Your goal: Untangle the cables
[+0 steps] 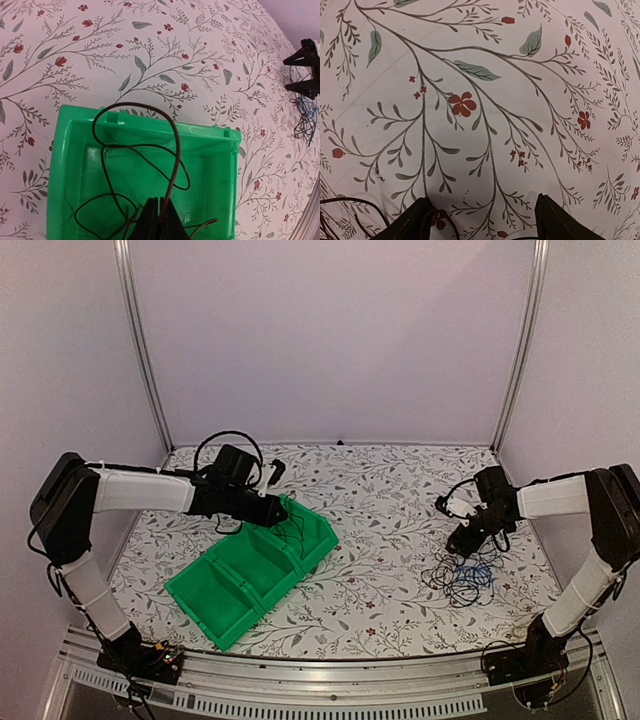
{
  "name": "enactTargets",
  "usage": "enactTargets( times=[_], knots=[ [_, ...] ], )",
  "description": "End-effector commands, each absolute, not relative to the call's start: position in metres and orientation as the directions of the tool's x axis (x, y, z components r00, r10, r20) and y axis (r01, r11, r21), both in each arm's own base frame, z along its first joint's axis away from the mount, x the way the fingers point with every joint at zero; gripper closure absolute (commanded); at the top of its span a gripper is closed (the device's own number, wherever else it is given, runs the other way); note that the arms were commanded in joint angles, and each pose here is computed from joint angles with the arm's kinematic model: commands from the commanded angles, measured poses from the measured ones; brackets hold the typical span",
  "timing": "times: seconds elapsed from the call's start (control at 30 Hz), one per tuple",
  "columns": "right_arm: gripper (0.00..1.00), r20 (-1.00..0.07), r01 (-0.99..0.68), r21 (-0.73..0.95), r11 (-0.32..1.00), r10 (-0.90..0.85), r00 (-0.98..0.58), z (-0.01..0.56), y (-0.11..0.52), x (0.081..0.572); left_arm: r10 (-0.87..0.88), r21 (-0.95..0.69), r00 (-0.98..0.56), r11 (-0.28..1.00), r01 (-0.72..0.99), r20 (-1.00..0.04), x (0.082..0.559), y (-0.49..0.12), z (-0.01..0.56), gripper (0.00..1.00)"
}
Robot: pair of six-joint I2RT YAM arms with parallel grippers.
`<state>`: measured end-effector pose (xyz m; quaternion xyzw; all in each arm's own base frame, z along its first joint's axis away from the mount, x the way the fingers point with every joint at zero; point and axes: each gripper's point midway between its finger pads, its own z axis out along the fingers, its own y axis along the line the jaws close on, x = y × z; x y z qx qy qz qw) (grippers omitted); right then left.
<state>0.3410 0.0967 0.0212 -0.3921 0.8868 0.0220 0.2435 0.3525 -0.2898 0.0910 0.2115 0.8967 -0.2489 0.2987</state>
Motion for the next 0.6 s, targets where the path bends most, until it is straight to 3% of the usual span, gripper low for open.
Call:
enactTargets(
  times=[0.0,0.33,0.37,0.47,0.57],
  knots=[
    [0.26,-0.434,-0.704,-0.175,0.688,-0.696,-0.572,0.018,0.092,0.34,0.277,-0.279,-0.758,0.811,0.514,-0.591,0.342,-0.293,0.072,1.0],
    [0.26,-0.518,-0.682,-0.19,0.707,-0.662,-0.542,0.05,0.093,0.347,0.27,-0.213,-0.787,0.868,0.449,-0.555,0.335,-0.28,0.089,1.0],
    [0.26,-0.524,-0.683,-0.189,0.706,-0.66,-0.538,0.052,0.094,0.347,0.275,-0.217,-0.785,0.863,0.456,-0.555,0.333,-0.282,0.091,0.97],
    [0.25,-0.543,-0.681,-0.183,0.709,-0.65,-0.531,0.06,0.097,0.349,0.268,-0.212,-0.77,0.863,0.459,-0.579,0.333,-0.284,0.104,0.73],
    [0.25,-0.561,-0.688,-0.169,0.706,-0.643,-0.522,0.065,0.101,0.348,0.244,-0.192,-0.75,0.876,0.442,-0.614,0.34,-0.282,0.119,0.6]
  ],
)
